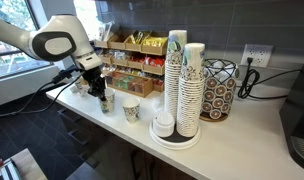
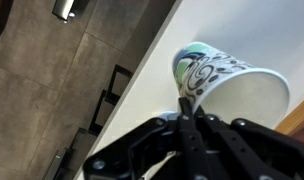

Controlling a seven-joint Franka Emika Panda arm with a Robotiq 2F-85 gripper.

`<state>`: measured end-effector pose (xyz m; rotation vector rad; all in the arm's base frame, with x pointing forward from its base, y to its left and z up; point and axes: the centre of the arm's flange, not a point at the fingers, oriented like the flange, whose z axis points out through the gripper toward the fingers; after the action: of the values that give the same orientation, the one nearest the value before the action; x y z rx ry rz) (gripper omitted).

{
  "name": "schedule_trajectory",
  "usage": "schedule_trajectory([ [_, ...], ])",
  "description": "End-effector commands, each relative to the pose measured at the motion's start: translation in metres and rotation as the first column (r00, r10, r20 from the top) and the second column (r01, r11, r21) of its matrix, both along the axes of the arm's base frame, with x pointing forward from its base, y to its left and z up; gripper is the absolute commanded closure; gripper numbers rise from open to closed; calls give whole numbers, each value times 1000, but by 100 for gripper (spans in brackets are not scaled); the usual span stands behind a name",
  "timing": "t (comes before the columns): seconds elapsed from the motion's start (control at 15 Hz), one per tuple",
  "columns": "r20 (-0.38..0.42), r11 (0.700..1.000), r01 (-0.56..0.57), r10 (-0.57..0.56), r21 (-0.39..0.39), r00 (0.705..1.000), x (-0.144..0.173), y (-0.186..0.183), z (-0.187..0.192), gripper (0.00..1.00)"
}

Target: Pick up the paper cup to the left and put it in the paper cup to the right, turn both paper cups upside down and stack them on the left stack of upside down paper cups

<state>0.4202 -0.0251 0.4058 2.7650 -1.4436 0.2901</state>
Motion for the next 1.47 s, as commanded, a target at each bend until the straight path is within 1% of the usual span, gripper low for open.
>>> schedule_trajectory([
  [0.0, -7, 999, -31, 30, -22, 1000, -41, 6, 43, 96],
  [0.13, 24, 999, -27, 28, -37, 999, -53, 4, 68, 96],
  [0.27, 78, 998, -13, 18, -61, 997, -60, -1, 91, 96],
  [0.33, 116, 998, -6, 14, -67, 993, -57, -4, 98, 96],
  [0.4, 83, 999, -7, 11, -48, 997, -45, 2, 85, 96],
  [0.53, 106, 999, -4, 9, -52, 994, -49, 1, 94, 96],
  [0.67, 101, 999, -6, 11, -53, 995, -49, 2, 92, 96],
  [0.73, 108, 999, -2, 6, -32, 994, -45, 3, 90, 96],
  [0.8, 113, 999, 40, -36, -33, 993, -40, -4, 88, 96],
  [0.93, 158, 993, 120, -115, -22, 981, -33, -20, 92, 97],
  [1.07, 201, 982, 187, -181, -11, 963, -27, -37, 97, 96],
  [1.13, 216, 974, 228, -219, -18, 952, -23, -46, 97, 96],
  [1.27, 246, 957, 290, -280, -1, 928, -16, -61, 95, 96],
  [1.4, 263, 943, 333, -323, 7, 909, -9, -73, 90, 96],
])
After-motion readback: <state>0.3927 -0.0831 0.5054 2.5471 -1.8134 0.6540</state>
